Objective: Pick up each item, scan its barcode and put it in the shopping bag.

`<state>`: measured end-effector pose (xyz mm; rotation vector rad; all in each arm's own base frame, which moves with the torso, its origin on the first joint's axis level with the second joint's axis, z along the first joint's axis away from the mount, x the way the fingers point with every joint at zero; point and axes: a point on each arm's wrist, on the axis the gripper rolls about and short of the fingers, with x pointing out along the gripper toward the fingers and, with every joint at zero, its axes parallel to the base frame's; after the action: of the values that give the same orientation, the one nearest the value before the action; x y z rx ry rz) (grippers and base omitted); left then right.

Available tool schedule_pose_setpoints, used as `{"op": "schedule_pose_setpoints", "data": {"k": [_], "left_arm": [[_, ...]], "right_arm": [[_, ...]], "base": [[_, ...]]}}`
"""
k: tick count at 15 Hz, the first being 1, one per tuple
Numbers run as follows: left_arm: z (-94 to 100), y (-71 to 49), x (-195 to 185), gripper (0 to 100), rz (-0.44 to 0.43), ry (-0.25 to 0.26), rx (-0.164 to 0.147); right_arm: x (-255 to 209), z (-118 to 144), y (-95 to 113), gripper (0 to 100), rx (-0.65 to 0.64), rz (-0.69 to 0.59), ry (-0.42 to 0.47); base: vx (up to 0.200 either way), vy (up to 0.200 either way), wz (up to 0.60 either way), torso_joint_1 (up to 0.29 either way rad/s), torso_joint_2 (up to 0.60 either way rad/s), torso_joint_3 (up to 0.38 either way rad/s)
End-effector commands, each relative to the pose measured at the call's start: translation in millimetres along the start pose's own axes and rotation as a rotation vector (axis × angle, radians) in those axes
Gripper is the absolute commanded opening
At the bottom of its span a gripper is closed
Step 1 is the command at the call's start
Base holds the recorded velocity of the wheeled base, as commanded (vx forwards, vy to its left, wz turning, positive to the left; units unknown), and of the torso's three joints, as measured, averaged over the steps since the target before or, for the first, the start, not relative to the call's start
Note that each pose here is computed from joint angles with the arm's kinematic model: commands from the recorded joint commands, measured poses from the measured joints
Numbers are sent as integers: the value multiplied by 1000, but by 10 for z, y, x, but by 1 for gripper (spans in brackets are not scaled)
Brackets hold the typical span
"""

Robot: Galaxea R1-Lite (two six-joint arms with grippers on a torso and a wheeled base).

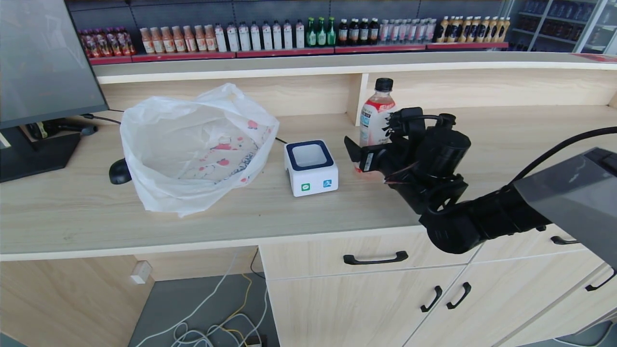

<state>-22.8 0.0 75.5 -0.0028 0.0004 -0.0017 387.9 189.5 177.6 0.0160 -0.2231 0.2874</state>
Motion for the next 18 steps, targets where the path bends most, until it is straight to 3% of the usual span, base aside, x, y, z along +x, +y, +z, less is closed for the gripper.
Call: {"op": "schedule_pose_setpoints", "data": {"k": [1,11,12,18], "left_arm": [[0,0,0,100,0,0,0],[0,0,0,100,0,0,0],[0,0,0,100,0,0,0],[0,0,0,100,0,0,0]], "right_arm": [[31,-17,6,100,0,0,-4],[88,-22,3,100,4,-4,-18],[88,-22,3,0,4,-4,-18],[99,5,-11,0,23,-9,-29]], "base": [[0,0,0,0,0,0],[0,0,0,0,0,0],[0,0,0,0,0,0],[0,0,0,0,0,0]]}}
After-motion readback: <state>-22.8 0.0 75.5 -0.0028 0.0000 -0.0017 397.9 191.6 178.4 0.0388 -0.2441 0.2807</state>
